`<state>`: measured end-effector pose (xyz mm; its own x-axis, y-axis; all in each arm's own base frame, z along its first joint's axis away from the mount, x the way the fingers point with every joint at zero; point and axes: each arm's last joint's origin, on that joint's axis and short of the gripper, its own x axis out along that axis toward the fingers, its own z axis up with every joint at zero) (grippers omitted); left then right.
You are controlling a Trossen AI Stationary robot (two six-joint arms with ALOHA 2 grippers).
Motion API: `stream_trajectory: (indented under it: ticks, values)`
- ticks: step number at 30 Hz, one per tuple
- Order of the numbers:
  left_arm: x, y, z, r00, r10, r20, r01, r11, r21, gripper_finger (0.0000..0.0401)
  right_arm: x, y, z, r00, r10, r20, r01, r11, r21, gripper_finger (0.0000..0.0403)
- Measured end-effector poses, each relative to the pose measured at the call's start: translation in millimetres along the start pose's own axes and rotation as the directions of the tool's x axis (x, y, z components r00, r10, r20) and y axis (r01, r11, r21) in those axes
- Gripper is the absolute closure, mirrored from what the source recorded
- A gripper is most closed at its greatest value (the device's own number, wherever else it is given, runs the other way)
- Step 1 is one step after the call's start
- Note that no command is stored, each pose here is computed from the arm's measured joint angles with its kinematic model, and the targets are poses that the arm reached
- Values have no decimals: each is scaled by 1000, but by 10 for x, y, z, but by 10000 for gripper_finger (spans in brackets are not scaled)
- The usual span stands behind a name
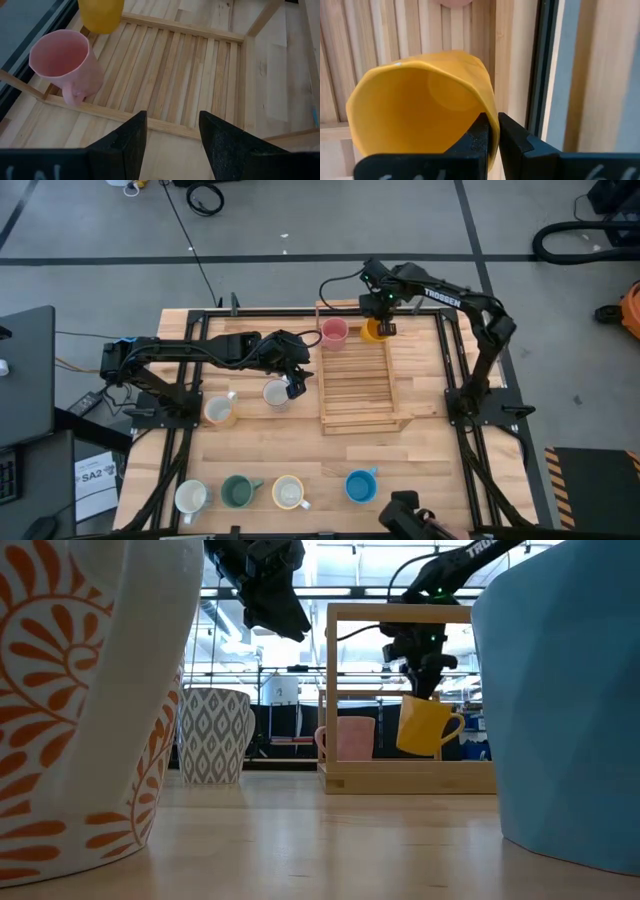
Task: Place coffee mugs
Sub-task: Put the yellow mug on the shelf
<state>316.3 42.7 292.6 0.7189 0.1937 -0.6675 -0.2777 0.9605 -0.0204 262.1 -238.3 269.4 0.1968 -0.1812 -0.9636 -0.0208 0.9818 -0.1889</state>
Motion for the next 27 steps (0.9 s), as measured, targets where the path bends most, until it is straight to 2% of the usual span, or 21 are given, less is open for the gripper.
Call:
stream_trajectory:
  ticks: [11, 19, 27]
  values:
    - [0, 0, 0, 1000, 0, 0, 0, 1000, 0, 214, 212, -49, 47, 999, 33, 2, -33, 999, 3, 372]
    - [-1, 0, 0, 1000, 0, 0, 0, 1000, 0, 214, 250, -71, 58, 1000, 15, -8, -15, 1000, 2, 372]
    - [-1, 0, 0, 1000, 0, 0, 0, 1000, 0, 214, 289, -63, 49, 999, 42, -13, -42, 999, 6, 359]
